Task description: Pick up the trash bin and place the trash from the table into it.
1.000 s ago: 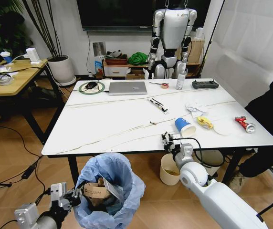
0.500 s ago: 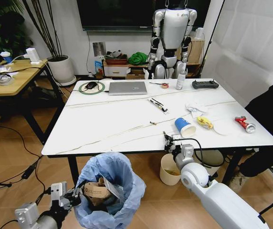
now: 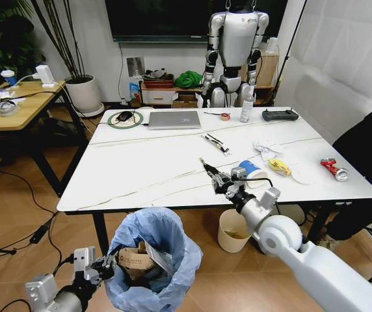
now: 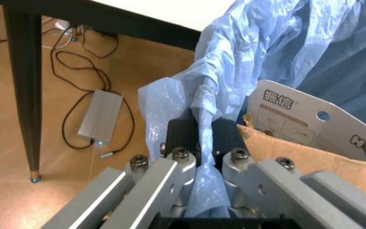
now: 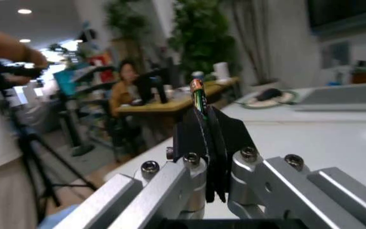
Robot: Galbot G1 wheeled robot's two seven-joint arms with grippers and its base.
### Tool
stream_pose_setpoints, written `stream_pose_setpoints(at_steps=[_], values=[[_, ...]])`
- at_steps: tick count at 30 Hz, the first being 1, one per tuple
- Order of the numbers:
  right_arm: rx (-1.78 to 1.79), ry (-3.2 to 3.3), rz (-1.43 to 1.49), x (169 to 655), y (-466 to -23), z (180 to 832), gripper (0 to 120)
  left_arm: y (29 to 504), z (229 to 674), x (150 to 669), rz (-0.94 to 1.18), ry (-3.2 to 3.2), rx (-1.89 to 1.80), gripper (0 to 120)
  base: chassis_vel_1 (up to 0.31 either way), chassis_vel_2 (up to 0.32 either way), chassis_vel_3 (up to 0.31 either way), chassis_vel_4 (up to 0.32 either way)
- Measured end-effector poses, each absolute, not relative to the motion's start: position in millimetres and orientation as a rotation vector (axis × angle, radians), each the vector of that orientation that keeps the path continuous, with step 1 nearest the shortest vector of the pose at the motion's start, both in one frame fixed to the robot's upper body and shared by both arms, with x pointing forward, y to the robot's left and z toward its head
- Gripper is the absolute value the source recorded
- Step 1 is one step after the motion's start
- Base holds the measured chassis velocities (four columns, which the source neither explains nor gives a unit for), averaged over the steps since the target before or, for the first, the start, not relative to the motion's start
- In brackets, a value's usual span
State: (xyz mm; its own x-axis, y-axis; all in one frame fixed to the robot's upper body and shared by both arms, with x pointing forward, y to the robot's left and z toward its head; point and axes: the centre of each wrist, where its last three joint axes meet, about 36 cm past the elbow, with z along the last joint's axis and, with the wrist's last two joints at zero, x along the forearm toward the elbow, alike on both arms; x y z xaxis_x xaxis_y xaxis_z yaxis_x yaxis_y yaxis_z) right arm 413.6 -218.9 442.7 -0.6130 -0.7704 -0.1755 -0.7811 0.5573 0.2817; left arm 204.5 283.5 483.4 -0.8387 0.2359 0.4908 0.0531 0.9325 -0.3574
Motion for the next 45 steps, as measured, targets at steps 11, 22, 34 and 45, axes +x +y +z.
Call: stream_pose_setpoints(at_steps=[11, 22, 34, 45], values=[[-2.006, 2.388, 0.428, 384, -187, 457, 0, 278, 486, 205, 0.463, -2.53, -0.242, 0, 0.0, 0.0, 0.0, 0.0], [-2.134, 2.351, 0.263, 399, -206, 430, 0, 274, 485, 206, 0.48, -2.527, -0.265, 0, 0.0, 0.0, 0.0, 0.0], [-2.072, 2.415, 0.228, 390, -227, 421, 35, 273, 485, 205, 0.476, -2.52, -0.264, 0, 0.0, 0.0, 0.0, 0.0], [-1.814, 2.484, 0.362, 400, -224, 456, 75, 272, 484, 202, 0.468, -2.518, -0.261, 0, 0.0, 0.0, 0.0, 0.0]])
